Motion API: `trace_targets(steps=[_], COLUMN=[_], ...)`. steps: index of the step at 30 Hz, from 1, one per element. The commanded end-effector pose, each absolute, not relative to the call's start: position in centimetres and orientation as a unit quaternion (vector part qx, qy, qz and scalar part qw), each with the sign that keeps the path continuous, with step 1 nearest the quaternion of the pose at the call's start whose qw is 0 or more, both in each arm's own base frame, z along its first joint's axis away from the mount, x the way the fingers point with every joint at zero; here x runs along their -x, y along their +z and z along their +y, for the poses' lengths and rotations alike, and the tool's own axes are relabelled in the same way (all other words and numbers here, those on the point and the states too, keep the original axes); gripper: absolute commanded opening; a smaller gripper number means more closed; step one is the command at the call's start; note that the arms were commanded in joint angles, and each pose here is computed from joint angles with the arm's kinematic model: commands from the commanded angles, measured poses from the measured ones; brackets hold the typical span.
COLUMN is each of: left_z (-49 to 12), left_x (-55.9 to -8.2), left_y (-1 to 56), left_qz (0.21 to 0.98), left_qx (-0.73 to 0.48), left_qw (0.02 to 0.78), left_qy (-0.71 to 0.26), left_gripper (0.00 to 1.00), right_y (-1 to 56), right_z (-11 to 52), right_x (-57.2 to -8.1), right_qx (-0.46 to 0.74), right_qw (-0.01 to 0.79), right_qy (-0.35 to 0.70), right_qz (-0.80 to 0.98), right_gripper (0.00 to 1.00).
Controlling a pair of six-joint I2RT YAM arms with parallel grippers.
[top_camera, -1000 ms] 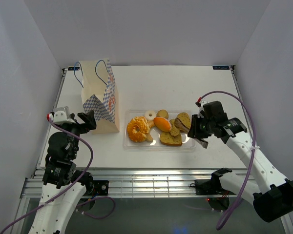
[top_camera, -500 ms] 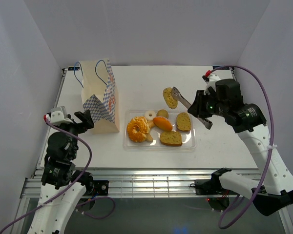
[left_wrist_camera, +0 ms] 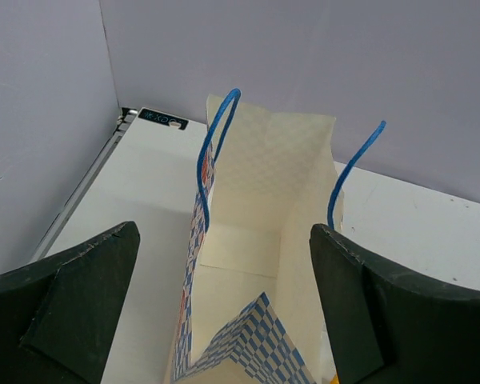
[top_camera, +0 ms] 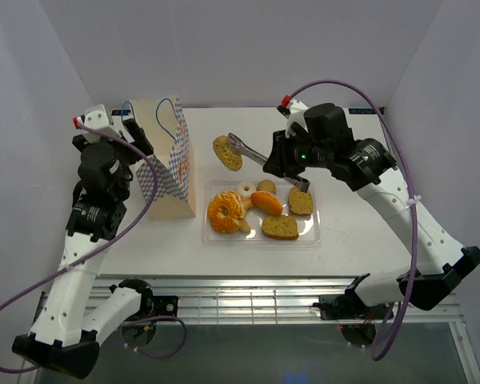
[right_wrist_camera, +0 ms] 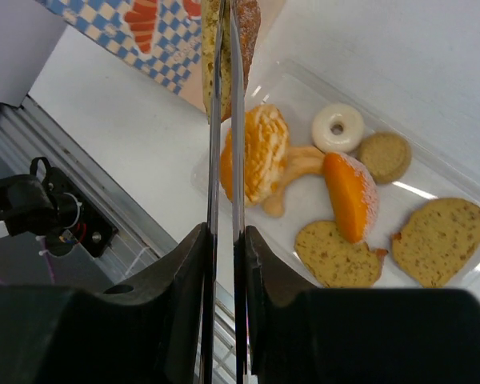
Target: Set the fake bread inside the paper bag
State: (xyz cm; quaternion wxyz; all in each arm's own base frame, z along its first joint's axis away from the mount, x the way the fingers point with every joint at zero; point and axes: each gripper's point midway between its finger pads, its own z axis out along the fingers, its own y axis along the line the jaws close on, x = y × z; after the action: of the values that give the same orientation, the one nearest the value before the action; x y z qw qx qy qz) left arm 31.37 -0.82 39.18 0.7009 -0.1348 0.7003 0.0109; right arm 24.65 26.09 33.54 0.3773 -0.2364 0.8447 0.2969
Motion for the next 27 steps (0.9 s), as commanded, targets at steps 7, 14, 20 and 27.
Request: trace_targets(steps=[7, 14, 20, 27], left_z=[3.0, 2.2, 2.6, 3.0], left_x=[-37.0, -38.4, -39.9, -41.2], left_y=[38.8, 40.2, 39.4, 38.4], left_qz=[0.728, 0.716, 0.716, 0.724], left_qx=[0.176, 0.148, 0.140, 0.139], left_qw=[0.662, 0.682, 0.682, 0.671], left_qy=[0.024, -0.017, -0.054, -0.078], left_gripper=[0.98, 0.96, 0.88, 0.56], right_y=[42.4, 43.0, 42.7, 42.1], right_z=[34.3, 38.0, 39.9, 42.4], right_x=[-22.2, -21.4, -22.0, -23.6], right_qx=[0.315, 0.344, 0.351, 0.354], right_qw=[0.439, 0.426, 0.421, 0.418], right_qy=[0.382, 0.415, 0.421, 0.425], right_qz=[0.750, 0.726, 0.722, 0.721], right_gripper=[0.09, 0.09, 0.09, 0.09])
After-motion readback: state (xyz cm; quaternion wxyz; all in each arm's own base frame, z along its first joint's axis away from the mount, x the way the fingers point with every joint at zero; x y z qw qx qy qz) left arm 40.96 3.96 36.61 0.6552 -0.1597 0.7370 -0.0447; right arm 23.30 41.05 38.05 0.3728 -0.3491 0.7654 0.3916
